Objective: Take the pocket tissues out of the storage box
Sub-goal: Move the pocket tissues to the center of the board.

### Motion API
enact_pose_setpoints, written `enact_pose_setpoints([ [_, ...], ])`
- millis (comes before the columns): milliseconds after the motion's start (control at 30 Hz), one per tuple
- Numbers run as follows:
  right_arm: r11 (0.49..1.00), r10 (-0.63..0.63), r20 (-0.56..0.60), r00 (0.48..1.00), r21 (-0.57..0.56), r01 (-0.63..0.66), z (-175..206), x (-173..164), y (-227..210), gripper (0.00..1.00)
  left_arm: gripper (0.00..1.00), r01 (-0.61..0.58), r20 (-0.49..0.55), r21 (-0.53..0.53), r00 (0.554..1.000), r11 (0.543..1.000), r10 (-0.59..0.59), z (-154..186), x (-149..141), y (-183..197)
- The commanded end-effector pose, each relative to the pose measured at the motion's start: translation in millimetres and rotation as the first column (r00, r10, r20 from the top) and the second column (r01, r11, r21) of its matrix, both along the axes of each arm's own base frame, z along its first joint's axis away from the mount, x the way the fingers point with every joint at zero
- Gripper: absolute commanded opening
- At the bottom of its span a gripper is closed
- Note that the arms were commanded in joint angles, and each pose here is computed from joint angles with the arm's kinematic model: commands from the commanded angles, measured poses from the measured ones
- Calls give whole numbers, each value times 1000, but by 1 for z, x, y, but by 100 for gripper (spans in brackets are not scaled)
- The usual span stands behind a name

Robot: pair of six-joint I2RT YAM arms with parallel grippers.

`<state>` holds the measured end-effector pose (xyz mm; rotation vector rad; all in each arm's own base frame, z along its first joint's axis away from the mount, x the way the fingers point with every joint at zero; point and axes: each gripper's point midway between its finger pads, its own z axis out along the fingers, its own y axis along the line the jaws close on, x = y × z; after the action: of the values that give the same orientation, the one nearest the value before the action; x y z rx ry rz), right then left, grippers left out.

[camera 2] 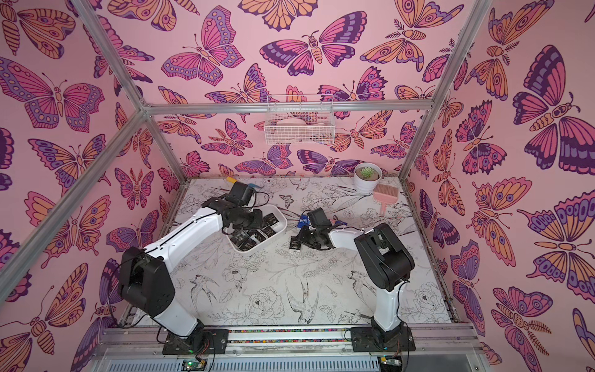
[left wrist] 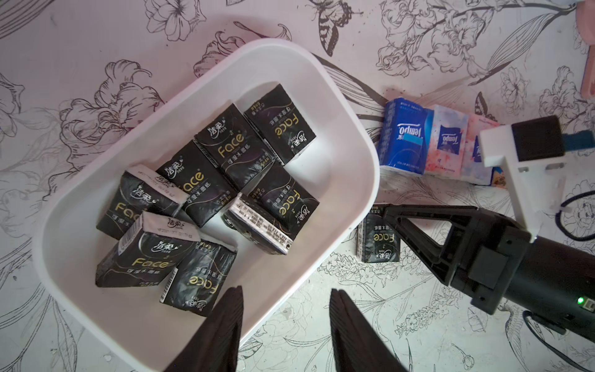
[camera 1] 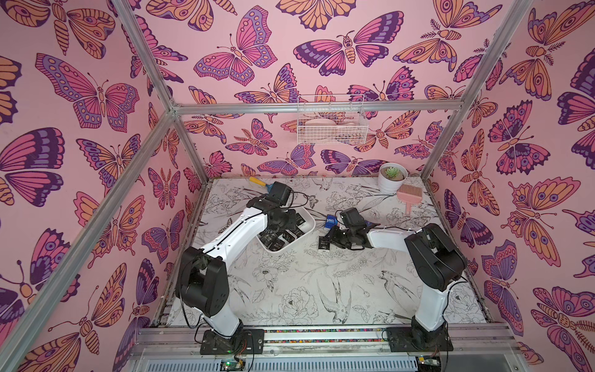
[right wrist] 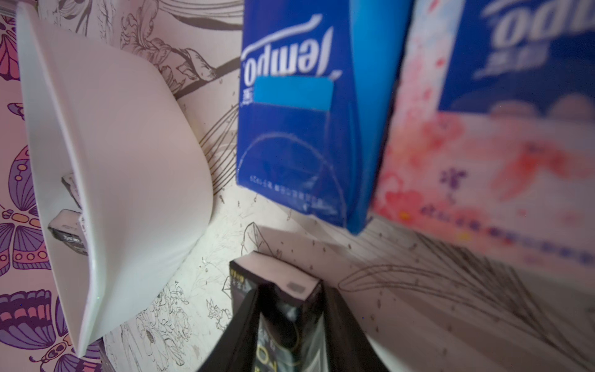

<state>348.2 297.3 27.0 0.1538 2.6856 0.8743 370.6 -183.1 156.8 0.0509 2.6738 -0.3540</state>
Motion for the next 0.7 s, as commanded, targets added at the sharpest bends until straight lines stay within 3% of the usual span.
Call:
enact_pose_setpoints([
  [0, 998, -39, 9, 999, -43, 39, -2, 5, -6, 34, 49, -32, -1, 18, 999, 999, 32, 1, -4, 11],
  [667, 991, -131, 71, 989, -1, 132, 20, 22, -15, 16, 49, -73, 2, 34, 997, 997, 73, 0, -5, 22],
])
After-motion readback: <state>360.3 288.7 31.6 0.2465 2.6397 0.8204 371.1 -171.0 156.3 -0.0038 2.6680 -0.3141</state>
